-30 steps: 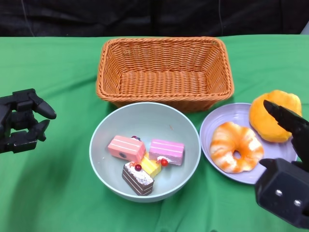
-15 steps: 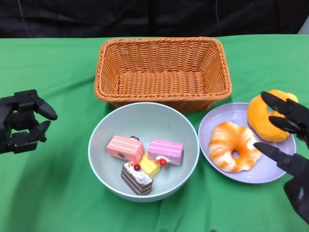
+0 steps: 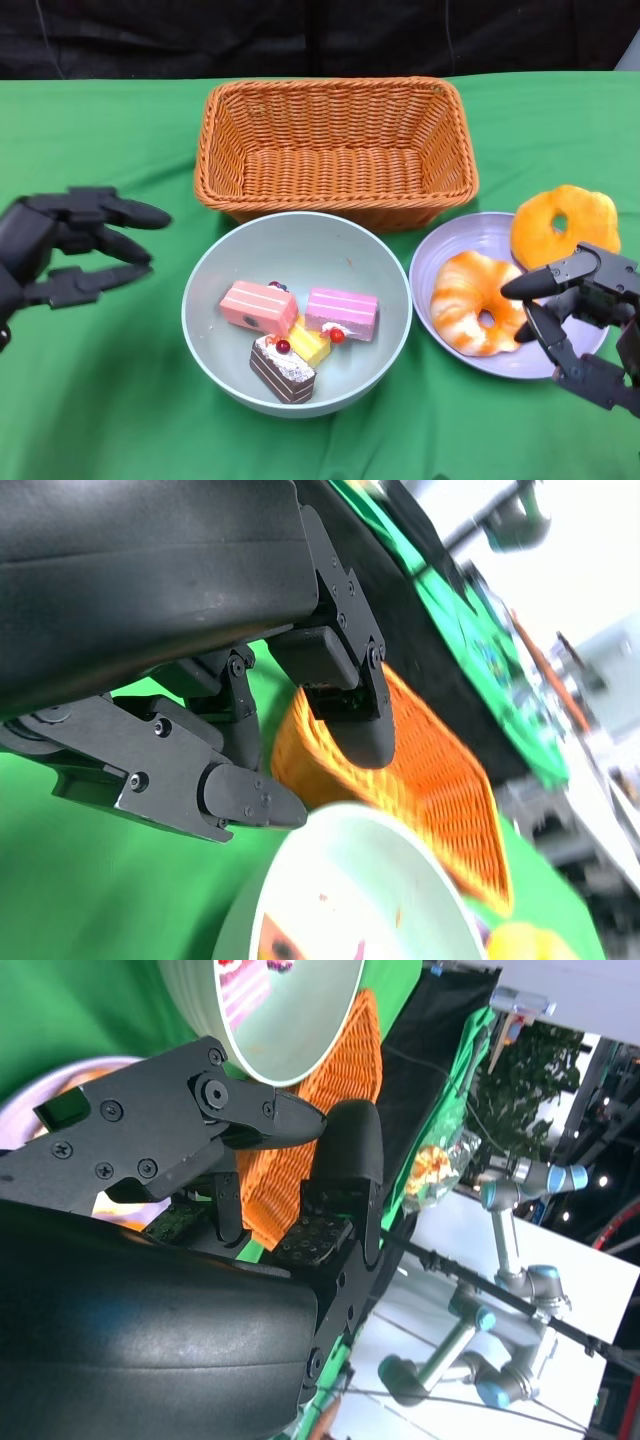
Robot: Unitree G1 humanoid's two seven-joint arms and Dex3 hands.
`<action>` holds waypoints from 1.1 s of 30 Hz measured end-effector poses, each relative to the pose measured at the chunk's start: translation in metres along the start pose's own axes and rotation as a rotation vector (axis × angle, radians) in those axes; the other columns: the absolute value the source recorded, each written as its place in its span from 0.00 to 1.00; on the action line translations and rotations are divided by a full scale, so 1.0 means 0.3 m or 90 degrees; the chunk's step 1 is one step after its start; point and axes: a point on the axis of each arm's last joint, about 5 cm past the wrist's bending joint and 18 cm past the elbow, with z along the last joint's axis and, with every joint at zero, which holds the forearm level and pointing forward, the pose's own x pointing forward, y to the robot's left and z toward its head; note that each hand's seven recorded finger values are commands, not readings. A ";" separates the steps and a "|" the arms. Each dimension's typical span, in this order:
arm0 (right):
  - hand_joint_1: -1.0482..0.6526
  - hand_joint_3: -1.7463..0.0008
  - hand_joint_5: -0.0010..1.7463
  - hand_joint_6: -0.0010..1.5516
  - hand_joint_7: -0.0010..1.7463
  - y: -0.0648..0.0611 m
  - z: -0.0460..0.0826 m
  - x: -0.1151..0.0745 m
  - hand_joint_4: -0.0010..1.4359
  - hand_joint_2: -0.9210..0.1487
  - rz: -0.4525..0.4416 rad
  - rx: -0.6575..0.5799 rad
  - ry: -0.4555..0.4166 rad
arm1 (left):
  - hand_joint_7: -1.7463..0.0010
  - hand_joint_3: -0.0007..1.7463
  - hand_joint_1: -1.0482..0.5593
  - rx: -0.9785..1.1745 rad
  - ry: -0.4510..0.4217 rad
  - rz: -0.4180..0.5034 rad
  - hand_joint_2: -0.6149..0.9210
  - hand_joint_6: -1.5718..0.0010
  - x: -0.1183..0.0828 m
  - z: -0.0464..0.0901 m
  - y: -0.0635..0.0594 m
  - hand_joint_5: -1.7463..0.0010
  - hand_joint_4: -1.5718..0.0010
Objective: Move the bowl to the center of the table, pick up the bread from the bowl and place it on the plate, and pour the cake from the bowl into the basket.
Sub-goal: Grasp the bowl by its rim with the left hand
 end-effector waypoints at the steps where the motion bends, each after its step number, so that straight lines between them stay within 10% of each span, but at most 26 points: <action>1: 0.60 0.52 0.84 0.49 0.69 0.000 -0.002 -0.001 0.55 0.22 0.001 0.002 0.002 | 1.00 0.03 0.35 0.009 -0.007 -0.020 0.99 0.63 -0.001 0.004 -0.001 0.89 0.66; 6: 0.60 0.53 0.85 0.48 0.69 0.004 -0.004 -0.001 0.54 0.21 0.000 0.012 0.004 | 0.99 0.01 0.25 0.131 -0.107 -0.171 1.00 0.67 0.006 0.055 0.003 0.94 0.68; 17: 0.60 0.55 0.85 0.48 0.70 0.007 -0.015 -0.002 0.53 0.19 -0.006 0.026 0.014 | 0.97 0.00 0.30 0.301 -0.291 -0.248 0.93 0.47 -0.021 0.085 -0.050 0.94 0.46; 33: 0.61 0.56 0.85 0.47 0.70 0.011 -0.021 0.001 0.53 0.17 -0.009 0.034 0.017 | 0.98 0.00 0.33 0.403 -0.324 -0.281 0.91 0.34 0.006 0.095 -0.070 0.95 0.32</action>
